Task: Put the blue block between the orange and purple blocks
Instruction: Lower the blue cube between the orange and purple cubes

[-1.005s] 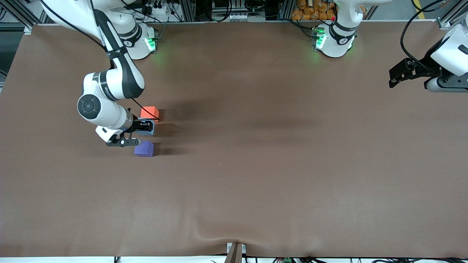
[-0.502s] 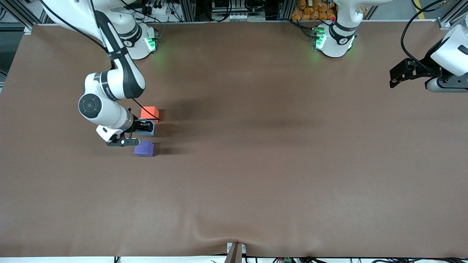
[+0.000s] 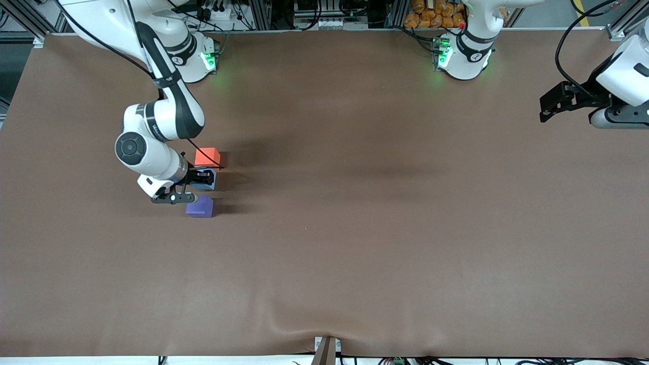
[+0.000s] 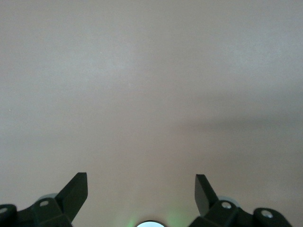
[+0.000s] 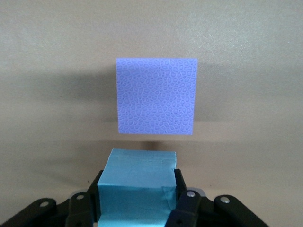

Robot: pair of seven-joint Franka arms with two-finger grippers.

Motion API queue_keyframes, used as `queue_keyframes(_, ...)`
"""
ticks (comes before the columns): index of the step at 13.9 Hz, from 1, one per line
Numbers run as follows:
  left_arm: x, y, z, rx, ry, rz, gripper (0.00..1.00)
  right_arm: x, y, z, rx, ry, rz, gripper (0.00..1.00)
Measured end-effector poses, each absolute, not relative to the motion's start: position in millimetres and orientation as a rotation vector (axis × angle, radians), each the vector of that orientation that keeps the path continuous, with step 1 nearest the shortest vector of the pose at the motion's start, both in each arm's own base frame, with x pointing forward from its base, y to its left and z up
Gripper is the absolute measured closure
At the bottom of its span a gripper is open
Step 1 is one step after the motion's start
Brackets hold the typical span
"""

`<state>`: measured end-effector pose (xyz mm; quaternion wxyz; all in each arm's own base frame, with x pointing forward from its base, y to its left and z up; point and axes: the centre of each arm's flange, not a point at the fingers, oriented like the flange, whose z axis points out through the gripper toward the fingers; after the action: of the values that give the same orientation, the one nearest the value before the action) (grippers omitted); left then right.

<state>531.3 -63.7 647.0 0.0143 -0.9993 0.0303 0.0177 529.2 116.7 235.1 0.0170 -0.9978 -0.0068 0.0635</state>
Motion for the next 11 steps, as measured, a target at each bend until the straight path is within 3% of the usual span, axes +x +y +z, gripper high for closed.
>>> queue_keyframes(11,531.5,-63.7,646.5,-3.111,0.094,0.057,0.0,522.5,112.6,203.9,-3.112,-0.011,0.177,0.41)
